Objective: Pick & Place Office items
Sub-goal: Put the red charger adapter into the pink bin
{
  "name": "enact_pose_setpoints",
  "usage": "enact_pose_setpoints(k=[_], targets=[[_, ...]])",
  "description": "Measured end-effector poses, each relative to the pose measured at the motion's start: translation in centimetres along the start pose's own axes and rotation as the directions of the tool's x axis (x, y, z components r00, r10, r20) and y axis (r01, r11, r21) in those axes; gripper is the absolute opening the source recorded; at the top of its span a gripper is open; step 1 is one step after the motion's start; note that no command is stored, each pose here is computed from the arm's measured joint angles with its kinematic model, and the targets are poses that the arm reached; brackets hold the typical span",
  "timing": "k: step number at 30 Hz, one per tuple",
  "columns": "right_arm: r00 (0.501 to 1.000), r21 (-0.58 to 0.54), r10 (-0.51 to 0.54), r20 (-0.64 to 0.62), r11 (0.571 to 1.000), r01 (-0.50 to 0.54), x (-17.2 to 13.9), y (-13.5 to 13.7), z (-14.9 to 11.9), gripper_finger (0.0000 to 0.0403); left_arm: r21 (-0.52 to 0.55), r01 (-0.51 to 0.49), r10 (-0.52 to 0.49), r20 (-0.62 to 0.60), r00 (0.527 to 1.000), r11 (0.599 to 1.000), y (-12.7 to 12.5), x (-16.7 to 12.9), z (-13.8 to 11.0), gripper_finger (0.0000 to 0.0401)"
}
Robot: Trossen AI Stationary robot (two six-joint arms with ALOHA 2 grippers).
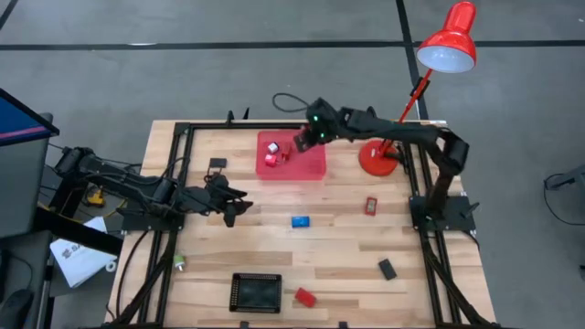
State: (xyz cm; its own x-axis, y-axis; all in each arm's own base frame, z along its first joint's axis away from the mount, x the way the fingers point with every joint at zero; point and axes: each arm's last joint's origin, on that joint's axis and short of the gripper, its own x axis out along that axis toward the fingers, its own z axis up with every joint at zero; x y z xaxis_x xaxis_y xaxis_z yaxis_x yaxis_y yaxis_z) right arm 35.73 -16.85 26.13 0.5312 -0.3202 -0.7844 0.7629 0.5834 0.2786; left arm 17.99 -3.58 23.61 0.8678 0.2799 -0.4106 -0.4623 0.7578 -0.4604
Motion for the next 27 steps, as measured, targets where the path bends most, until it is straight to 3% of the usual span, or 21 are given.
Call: enact_pose_setpoints(k=[2,7,12,16,27], targets=[[0.999,0.046,-0.01,-0.04,0.999,0.012,1.0,-0.2,0.8,0.0102,-0.01,-0.007,0.008,0.014,1.0,1.0,0.1,0.1,0.2,0.0231],[0.987,0.039,-0.065,-0.144,0.997,0.071,3.6,1.2,1.5,0.0102,-0.043,-0.016,0.018,0.056,0.998,0.999,0.3,0.4,0.9,0.0231],[0.958,0.008,-0.198,-0.21,0.979,0.204,6.6,2.0,0.8,0.0102,-0.068,-0.014,0.019,0.084,0.996,0.998,0.4,0.5,1.3,0.0231],[0.931,0.034,-0.247,-0.268,0.964,0.265,8.1,1.2,0.0,0.0102,-0.086,-0.002,0.01,0.095,0.995,0.996,0.3,0.5,1.4,0.0231],[0.934,0.076,-0.285,-0.215,0.949,0.307,8.7,-0.9,1.1,0.0114,-0.095,0.002,0.007,0.092,0.996,0.995,0.3,0.5,1.4,0.0231]])
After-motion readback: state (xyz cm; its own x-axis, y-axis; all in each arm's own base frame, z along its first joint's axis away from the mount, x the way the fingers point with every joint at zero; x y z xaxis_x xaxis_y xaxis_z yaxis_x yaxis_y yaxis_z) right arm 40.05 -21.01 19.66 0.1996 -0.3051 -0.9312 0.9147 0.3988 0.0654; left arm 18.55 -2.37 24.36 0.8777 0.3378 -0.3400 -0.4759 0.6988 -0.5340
